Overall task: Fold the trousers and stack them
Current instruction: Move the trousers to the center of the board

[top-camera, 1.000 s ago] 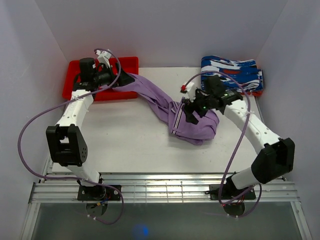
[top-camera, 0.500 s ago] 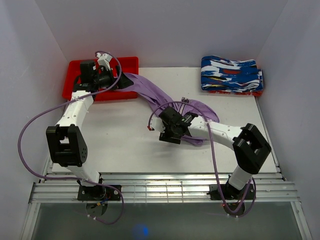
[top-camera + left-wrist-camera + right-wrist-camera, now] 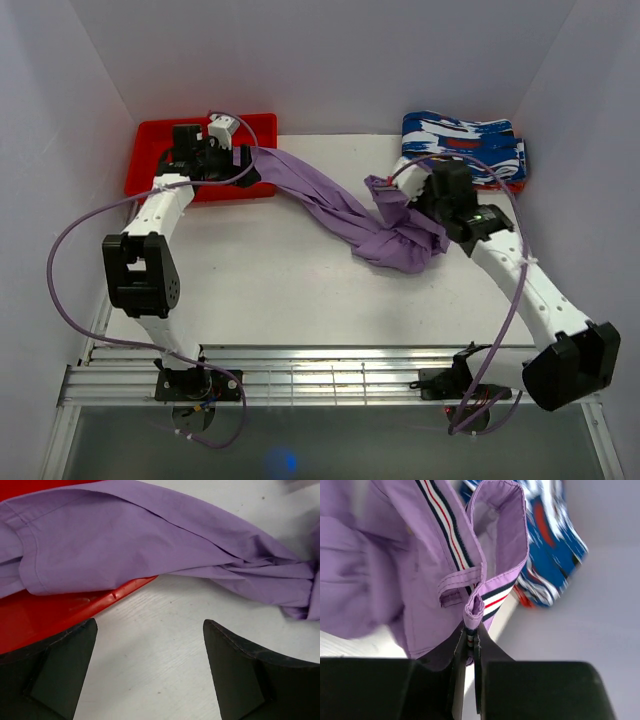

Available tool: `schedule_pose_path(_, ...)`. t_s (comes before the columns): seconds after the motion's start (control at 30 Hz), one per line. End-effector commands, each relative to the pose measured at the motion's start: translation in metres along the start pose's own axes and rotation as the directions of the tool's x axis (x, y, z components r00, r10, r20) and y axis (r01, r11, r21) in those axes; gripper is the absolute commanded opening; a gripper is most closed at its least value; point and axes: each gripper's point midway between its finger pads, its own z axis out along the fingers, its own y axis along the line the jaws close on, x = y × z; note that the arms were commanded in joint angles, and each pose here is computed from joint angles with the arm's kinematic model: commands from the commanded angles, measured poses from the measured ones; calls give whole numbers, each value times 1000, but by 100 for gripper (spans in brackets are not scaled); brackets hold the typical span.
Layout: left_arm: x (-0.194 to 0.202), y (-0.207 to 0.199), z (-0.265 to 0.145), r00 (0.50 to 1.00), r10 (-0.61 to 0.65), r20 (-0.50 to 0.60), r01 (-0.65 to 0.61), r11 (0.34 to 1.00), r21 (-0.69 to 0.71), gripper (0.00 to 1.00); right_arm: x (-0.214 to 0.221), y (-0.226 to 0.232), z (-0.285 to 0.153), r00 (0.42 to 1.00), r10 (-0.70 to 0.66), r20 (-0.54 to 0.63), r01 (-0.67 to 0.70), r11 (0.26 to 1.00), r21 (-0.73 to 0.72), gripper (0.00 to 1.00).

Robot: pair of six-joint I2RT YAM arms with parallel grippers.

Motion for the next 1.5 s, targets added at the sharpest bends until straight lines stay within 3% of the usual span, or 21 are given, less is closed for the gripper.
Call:
schedule_pose_path(0.0, -25, 7, 3, 968, 250, -9, -250, 968, -2, 98, 54, -46, -28, 997, 57, -47, -52, 993, 102, 8)
schedule_pose_path(0.07, -17, -6, 16, 945, 326, -18, -320, 936, 145, 98, 86, -41, -32, 991, 87, -102, -77, 992, 103, 8)
schedule_pose_path(0.17, -17, -38, 22, 859, 511, 44, -503, 821, 269, 98, 138, -27, -31, 967, 173, -189, -160, 984, 79, 8)
schedule_pose_path(0.3, 22, -73, 37, 590, 800, 110, -779, 529, 337, 98, 192, -9, -34, 910, 300, -286, -292, 954, 68, 8)
schedule_pose_path(0.33, 46, -85, 47, 457, 880, 131, -846, 384, 370, 98, 198, -6, -34, 900, 321, -296, -316, 947, 66, 8)
schedule_pose_path(0.4, 58, -85, 65, 312, 944, 109, -902, 258, 346, 98, 209, -3, -36, 882, 352, -314, -351, 934, 63, 8)
schedule_pose_path(0.47, 58, -81, 80, 243, 965, 102, -929, 201, 311, 98, 213, -2, -38, 871, 368, -325, -368, 927, 64, 8)
schedule_pose_path(0.53, 61, -80, 101, 221, 972, 80, -936, 188, 296, 98, 215, -1, -40, 866, 373, -333, -374, 925, 62, 8)
schedule_pose_path(0.63, 46, -66, 128, 147, 989, 18, -975, 141, 172, 98, 216, -1, -42, 865, 373, -337, -375, 925, 62, 8)
schedule_pose_path(0.77, 34, -60, 141, -3, 1000, -5, -1000, -3, -5, 98, 217, -3, -45, 867, 365, -339, -366, 928, 64, 8)
schedule_pose_path(0.87, 37, -56, 149, -39, 999, -24, -999, -40, -30, 98, 222, -1, -45, 863, 361, -352, -365, 929, 59, 8)
schedule_pose_path(1.1, -2, -36, 164, -11, 993, -118, -966, -41, -256, 98, 224, -3, -43, 864, 373, -339, -380, 924, 48, 8)
schedule_pose_path(1.2, -23, -37, 162, 12, 991, -132, -941, -33, -338, 89, 225, -5, -42, 863, 375, -338, -382, 923, 49, 8)
schedule_pose_path(1.3, -55, -37, 147, 67, 987, -148, -902, -4, -432, 66, 225, -5, -43, 861, 382, -336, -388, 920, 52, 8)
schedule_pose_path(1.4, -86, -45, 122, 123, 986, -109, -861, 52, -507, 51, 224, -6, -44, 864, 382, -328, -387, 921, 51, 8)
schedule_pose_path(1.47, -106, -53, 102, 154, 985, -75, -831, 88, -549, 49, 223, -5, -44, 865, 383, -324, -389, 920, 50, 8)
